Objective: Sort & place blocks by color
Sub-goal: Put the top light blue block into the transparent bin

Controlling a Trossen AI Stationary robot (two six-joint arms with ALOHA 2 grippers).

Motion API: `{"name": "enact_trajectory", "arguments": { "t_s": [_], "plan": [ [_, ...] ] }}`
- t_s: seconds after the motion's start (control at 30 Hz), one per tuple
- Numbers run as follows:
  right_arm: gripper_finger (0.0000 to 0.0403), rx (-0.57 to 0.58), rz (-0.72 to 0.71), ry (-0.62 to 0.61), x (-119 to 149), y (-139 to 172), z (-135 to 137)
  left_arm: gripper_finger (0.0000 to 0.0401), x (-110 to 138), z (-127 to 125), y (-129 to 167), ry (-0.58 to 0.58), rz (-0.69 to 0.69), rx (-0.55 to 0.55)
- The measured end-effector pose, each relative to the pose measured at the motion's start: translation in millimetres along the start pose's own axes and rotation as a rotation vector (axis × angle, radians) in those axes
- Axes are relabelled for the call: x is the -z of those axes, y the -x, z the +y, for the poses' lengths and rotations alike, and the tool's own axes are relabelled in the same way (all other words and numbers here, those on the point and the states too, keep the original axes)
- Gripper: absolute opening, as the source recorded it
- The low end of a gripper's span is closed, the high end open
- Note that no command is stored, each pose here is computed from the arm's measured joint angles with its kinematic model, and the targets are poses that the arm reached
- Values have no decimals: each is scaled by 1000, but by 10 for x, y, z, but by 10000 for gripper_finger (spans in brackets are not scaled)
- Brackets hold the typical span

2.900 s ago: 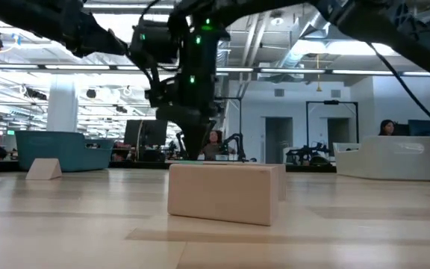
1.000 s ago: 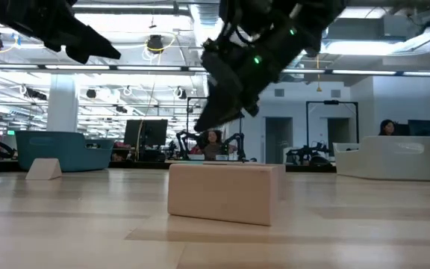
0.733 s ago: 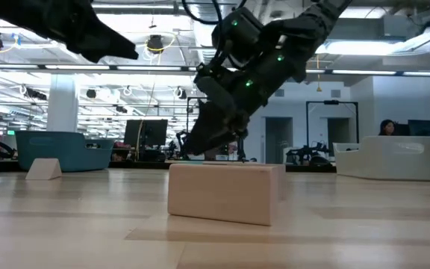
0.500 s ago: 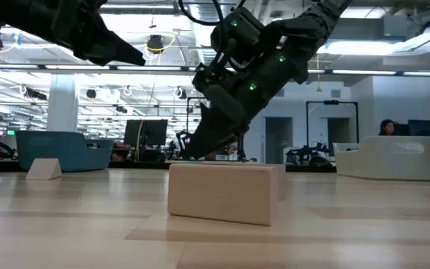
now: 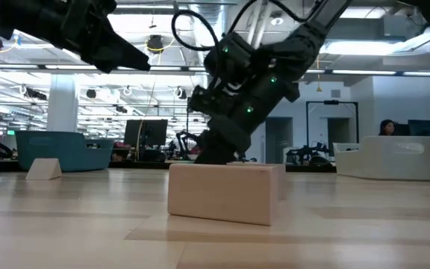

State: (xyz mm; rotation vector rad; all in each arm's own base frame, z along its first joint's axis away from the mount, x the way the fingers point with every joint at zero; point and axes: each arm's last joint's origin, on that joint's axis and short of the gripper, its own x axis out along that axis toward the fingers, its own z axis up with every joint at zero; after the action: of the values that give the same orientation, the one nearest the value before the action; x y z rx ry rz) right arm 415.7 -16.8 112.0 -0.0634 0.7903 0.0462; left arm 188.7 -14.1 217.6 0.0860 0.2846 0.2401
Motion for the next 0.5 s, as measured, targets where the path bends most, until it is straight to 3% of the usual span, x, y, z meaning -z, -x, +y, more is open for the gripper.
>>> {"name": "enact_trajectory", "arguments": {
  "t_s": [0.23, 0.5],
  "plan": [
    [280, -19, 11, -9, 21, -22, 5, 250, 14, -32, -71, -22, -2, 21],
    [171, -13, 10, -73, 6, -12, 64, 250, 76, -59, -133, -57, 38, 30]
  ]
}}
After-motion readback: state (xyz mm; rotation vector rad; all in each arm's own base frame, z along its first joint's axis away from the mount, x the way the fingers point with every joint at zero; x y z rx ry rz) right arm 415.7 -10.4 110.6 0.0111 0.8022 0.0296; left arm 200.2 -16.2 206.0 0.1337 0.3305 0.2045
